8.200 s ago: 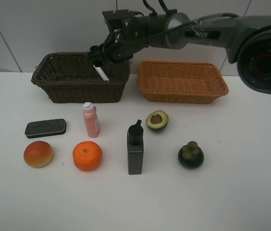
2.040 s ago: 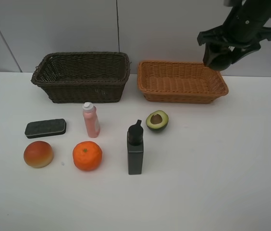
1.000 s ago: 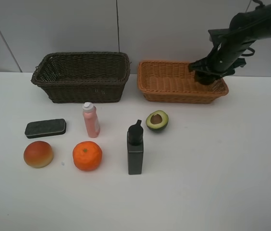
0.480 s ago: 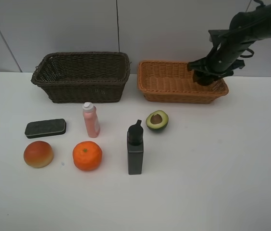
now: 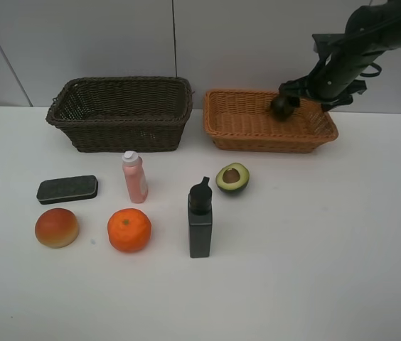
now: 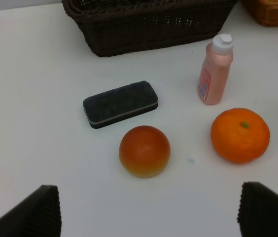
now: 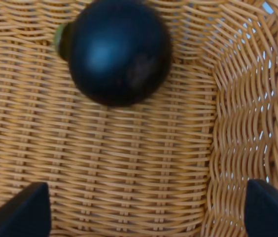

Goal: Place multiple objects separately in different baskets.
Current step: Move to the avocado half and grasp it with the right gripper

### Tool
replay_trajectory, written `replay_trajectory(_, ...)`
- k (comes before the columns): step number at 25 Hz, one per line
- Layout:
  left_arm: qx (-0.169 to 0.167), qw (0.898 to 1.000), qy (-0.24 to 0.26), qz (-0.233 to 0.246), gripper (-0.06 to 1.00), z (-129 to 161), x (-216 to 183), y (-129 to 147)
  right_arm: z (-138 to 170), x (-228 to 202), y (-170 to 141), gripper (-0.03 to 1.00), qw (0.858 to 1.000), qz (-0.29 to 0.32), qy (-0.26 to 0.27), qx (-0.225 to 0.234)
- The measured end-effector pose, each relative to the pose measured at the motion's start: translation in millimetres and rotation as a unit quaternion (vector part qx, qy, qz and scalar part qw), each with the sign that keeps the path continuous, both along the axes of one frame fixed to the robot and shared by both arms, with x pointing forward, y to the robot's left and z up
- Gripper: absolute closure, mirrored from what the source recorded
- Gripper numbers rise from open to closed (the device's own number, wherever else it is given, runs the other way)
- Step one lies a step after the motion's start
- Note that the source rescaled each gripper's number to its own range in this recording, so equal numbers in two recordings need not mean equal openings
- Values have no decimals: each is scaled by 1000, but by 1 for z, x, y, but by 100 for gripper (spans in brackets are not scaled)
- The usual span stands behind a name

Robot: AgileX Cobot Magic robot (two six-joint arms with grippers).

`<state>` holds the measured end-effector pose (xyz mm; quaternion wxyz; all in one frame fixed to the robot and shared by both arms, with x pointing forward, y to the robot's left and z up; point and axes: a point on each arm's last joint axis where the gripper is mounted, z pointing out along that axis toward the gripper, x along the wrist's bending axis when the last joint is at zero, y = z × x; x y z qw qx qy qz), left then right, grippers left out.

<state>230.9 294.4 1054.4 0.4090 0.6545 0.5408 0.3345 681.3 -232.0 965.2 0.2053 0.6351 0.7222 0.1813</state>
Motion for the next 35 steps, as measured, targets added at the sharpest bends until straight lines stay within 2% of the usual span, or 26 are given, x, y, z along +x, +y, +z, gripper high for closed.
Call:
replay_trajectory(6, 0, 1000, 0, 0, 10, 0, 0, 0, 8, -8, 2, -3, 999, -18, 25, 25)
replay_trajectory(11, 0, 1000, 0, 0, 10, 0, 0, 0, 30, -24, 10, -3, 998, -15, 52, 27)
replay_trajectory(16, 0, 1000, 0, 0, 10, 0, 0, 0, 65, -50, 38, -3, 997, 10, 61, 44)
replay_trajectory(21, 0, 1000, 0, 0, 10, 0, 0, 0, 80, -74, 73, -3, 993, 22, 89, 74)
replay_trajectory(29, 0, 1000, 0, 0, 10, 0, 0, 0, 77, -100, 123, -3, 989, 38, 117, 86)
replay_trajectory(35, 0, 1000, 0, 0, 10, 0, 0, 0, 43, -102, 147, -3, 984, 20, 160, 73)
